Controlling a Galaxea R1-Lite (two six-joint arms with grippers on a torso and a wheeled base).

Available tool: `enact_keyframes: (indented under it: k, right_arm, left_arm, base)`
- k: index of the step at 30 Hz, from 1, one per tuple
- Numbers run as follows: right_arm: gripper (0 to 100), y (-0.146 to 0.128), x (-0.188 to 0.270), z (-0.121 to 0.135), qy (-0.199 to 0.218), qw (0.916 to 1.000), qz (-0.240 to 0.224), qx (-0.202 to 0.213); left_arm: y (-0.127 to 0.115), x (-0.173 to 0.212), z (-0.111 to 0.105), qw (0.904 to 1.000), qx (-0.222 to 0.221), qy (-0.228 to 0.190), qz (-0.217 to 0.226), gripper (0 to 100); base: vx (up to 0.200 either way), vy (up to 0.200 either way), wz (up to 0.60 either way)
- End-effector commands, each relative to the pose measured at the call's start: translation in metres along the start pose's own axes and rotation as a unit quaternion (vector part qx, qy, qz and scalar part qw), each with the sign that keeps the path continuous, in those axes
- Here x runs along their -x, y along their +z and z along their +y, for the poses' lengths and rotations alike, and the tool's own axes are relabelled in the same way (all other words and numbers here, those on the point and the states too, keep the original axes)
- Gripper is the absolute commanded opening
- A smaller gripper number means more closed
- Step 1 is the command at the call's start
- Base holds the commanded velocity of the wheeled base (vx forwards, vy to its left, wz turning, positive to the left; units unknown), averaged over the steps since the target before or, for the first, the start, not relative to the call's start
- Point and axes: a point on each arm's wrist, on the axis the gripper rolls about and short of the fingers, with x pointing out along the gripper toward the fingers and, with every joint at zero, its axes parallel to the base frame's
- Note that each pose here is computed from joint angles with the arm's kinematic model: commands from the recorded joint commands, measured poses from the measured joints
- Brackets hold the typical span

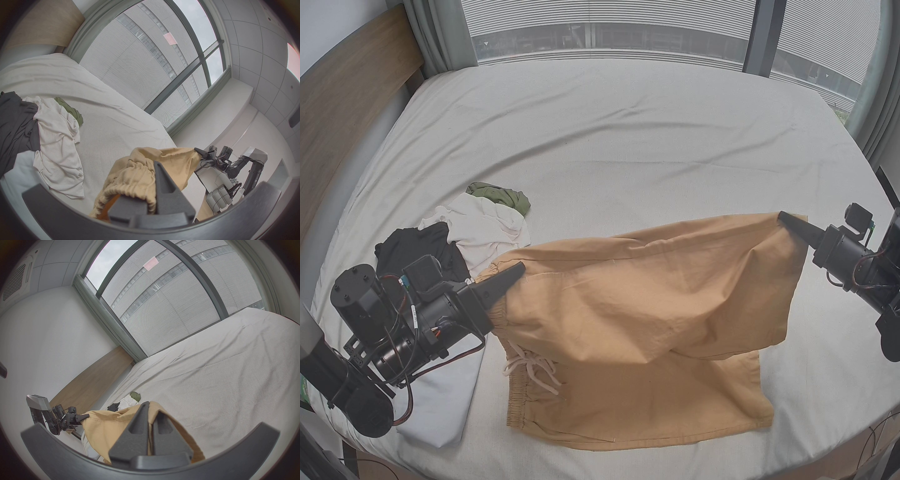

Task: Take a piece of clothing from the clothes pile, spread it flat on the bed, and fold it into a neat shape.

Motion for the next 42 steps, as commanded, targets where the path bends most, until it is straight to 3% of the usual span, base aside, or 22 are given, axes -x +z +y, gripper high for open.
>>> enact_keyframes:
  k: [1,16,23,42]
  right_arm:
    - [0,0.003,0.000,-0.002,-0.004,1.0000,-0.005,-0.003]
    - [0,0.008,0.001,-0.004,-0.005,0.9999,-0.014,-0.006]
    - [0,0.015,0.003,-0.005,0.006,0.9991,-0.043,-0.004]
    - [0,0.015,0.003,-0.010,0.001,0.9991,-0.043,-0.005]
  left_arm:
    - [0.003,0.000,0.002,1.0000,-0.002,0.001,-0.008,0]
    - [0.007,0.000,0.006,0.9999,-0.004,0.008,-0.015,0]
    - [0.008,0.001,0.008,0.9998,-0.003,0.012,-0.017,0]
    - [0.012,0.001,0.017,0.9993,-0.005,0.028,-0.026,0]
  base:
    - [0.000,0.000,0.00]
    - [0.000,0.000,0.00]
    - [0.000,0.000,0.00]
    - [0.000,0.000,0.00]
